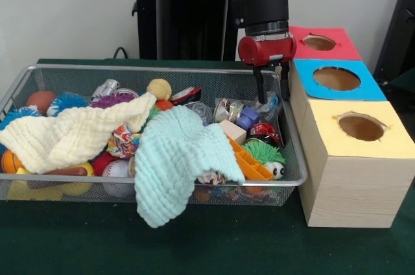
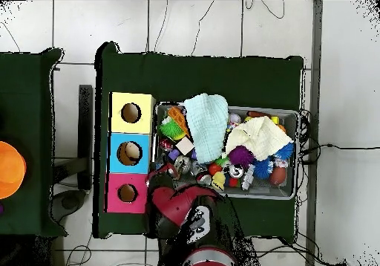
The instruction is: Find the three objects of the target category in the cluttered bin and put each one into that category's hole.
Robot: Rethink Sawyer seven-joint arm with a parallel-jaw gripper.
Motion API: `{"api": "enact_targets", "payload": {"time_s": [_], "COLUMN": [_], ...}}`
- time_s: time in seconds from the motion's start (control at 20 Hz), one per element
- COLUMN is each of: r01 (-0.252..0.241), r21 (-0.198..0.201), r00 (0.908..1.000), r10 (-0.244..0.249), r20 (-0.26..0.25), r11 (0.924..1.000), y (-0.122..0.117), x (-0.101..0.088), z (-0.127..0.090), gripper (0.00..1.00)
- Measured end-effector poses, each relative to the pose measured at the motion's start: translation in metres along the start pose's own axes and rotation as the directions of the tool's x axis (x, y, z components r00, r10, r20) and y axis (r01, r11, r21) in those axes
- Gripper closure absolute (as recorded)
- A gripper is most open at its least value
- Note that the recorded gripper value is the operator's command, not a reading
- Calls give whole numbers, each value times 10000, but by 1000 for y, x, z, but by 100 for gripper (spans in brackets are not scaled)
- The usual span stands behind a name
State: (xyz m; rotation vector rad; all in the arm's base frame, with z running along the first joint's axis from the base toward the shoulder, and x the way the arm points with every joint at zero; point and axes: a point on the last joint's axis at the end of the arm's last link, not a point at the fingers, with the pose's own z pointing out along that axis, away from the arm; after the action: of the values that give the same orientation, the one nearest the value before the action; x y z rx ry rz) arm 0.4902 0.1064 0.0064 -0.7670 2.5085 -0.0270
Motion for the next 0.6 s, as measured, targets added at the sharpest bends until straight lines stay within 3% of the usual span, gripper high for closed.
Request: {"api": "enact_targets", "payload": {"time_s": [0.6], "r01": [-144], "r21": [-309], "r00": [9994], "r10": [134], "r20": [-324], "r11": [9994], "y": [-6], "x": [-5], "z": [2], "gripper": [0]}}
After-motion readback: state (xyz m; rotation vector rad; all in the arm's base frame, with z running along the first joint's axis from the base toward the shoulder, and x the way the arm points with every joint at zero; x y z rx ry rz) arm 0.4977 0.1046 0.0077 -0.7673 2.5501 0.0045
